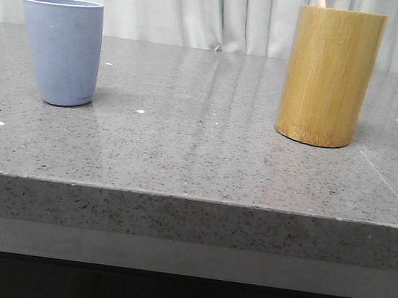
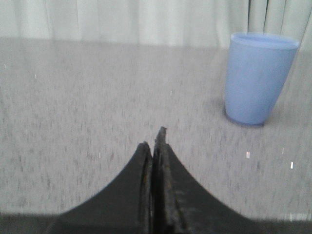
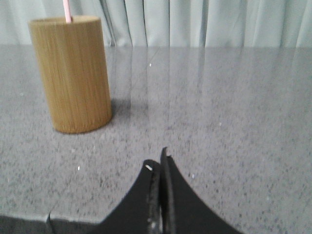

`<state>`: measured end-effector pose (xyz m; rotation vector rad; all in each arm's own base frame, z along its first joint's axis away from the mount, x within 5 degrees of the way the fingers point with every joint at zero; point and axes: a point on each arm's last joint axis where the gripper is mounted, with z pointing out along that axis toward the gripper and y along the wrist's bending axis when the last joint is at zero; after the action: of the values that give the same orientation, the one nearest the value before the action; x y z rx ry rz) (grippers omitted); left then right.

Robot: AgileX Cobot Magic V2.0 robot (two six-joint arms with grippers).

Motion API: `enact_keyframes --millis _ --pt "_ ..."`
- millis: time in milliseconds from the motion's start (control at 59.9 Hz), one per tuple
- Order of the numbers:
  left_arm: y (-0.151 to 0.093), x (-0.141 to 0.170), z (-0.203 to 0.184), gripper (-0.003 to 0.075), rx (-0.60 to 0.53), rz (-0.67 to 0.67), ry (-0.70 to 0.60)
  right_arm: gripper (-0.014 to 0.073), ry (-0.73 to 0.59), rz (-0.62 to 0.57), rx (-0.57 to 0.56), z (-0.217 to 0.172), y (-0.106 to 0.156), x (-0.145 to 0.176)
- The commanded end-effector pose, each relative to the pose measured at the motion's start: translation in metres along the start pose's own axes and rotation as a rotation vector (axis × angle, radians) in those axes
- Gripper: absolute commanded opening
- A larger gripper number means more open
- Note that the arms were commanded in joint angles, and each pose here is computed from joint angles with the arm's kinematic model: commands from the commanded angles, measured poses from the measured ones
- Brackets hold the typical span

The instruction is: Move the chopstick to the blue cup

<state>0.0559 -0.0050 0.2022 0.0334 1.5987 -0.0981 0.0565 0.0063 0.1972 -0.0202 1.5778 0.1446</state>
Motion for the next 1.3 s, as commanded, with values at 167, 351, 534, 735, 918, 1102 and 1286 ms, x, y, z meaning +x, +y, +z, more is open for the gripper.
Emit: enact_keyframes --millis 167,351,534,735,918,1102,1286 --pt "-0.001 -0.06 -0.015 -0.0019 -0.001 -0.038 -0.369 -0.0101 -0.244 -0.003 -0.018 -0.02 0.006 -0.076" --pt "-0.007 -0.119 -0.022 -0.0019 0.031 -0.067 -0.225 -0.0101 -0.142 -0.008 -0.035 -0.023 0.013 -0.127" --pt "-0.01 -0.162 0.011 -0.0019 0.033 -0.055 -0.021 -0.0101 -0.026 -0.01 -0.039 -0.003 0.017 -0.165" --pt "-0.01 -0.176 0.039 -0.0019 0.031 -0.056 0.066 -0.0101 0.062 0.007 -0.041 0.02 0.018 -0.173" --pt "-0.01 -0.176 0.04 0.0001 0.031 -0.057 0.065 0.0019 0.068 0.018 -0.045 0.021 0.018 -0.173" --pt "-0.01 -0.175 0.04 0.0381 0.031 -0.056 0.074 0.0452 0.067 0.018 -0.045 0.021 0.018 -0.173" --pt "-0.01 -0.175 0.04 0.0694 0.031 -0.056 0.075 0.0621 0.07 0.018 -0.045 0.022 0.018 -0.173"
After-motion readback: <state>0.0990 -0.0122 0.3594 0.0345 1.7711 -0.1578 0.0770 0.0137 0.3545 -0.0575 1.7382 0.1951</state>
